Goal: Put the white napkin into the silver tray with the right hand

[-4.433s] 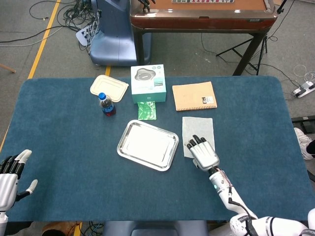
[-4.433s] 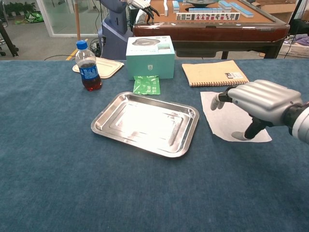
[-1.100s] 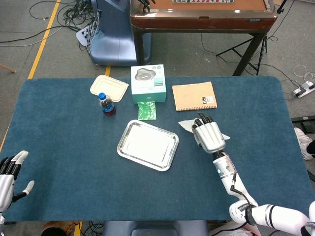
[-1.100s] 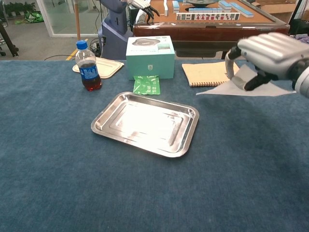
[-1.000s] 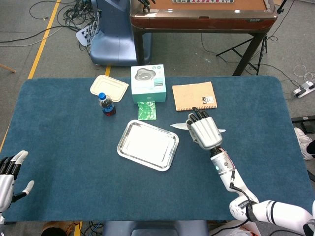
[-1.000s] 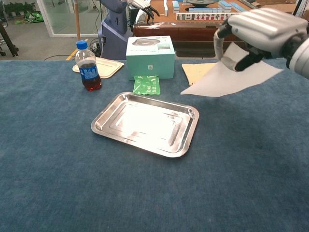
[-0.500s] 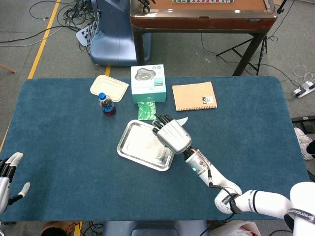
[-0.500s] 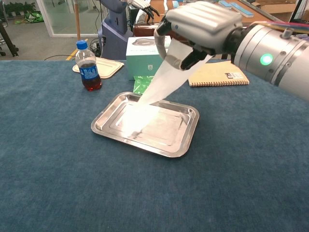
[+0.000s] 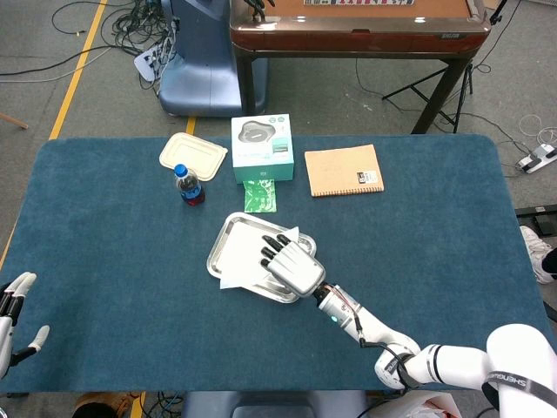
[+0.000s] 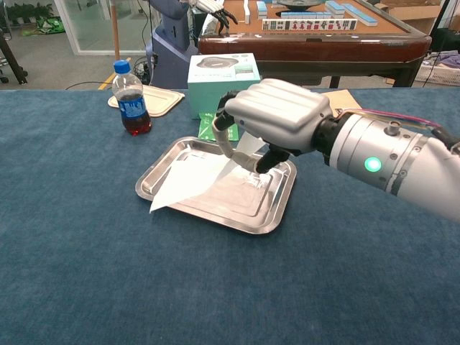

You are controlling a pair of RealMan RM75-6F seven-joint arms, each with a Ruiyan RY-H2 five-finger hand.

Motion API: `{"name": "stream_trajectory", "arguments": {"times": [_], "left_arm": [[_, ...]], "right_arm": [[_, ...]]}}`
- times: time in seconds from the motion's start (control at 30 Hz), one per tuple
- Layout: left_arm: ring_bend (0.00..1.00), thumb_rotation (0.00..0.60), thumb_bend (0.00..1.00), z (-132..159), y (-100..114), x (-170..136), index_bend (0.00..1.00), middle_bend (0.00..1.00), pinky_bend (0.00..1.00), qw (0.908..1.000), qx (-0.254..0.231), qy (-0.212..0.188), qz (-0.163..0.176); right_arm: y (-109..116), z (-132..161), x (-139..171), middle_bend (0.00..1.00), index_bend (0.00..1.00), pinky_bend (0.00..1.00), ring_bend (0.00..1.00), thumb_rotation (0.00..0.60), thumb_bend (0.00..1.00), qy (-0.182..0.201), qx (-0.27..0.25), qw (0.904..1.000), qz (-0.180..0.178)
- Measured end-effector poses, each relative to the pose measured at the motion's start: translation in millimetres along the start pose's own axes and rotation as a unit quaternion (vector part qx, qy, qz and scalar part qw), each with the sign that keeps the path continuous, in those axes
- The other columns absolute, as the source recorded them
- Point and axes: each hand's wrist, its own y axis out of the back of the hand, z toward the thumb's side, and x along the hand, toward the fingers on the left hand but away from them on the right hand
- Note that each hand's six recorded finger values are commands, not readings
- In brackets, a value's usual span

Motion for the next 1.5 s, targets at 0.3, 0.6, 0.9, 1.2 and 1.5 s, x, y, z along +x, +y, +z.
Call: {"name": "stream_trajectory", "arguments": {"times": [0.3, 0.6, 0.9, 1.2, 1.5], "left_arm": [[0.12, 0.600, 0.24, 2, -2, 3, 0.10, 0.12, 0.09, 1.0000, -0.003, -0.007, -0.004], [0.12, 0.600, 0.24, 2, -7, 6, 0.10, 0.12, 0.09, 0.9999, -0.008, -0.012, -0.009], [0.12, 0.600, 0.24, -1, -7, 3, 0.10, 0.12, 0.09, 0.9999, -0.010, -0.009, -0.008], [0.12, 0.600, 0.24, -3, -6, -1, 0.10, 0.12, 0.09, 0.9999, -0.010, -0.006, -0.007], [0.12, 0.600, 0.24, -5, -6, -3, 0.10, 0.12, 0.09, 0.9999, -0.010, -0.003, -0.007]], "right_arm": [[-4, -11, 6, 0.38, 0.56, 0.31, 0.16, 0.600, 0.51, -0.042, 0.026, 0.9988, -0.002], [-7, -20, 21, 0.38, 0.56, 0.31, 0.16, 0.600, 0.50, -0.078, 0.064, 0.9949, 0.001], [-19, -2, 18, 0.38, 0.56, 0.31, 0.16, 0.600, 0.50, -0.070, 0.059, 0.9956, 0.016], [-30, 13, 13, 0.38, 0.55, 0.31, 0.16, 0.600, 0.49, -0.061, 0.053, 0.9962, 0.032], [-29, 11, 11, 0.37, 0.42, 0.31, 0.16, 0.600, 0.39, -0.066, 0.040, 0.9961, 0.042]]}}
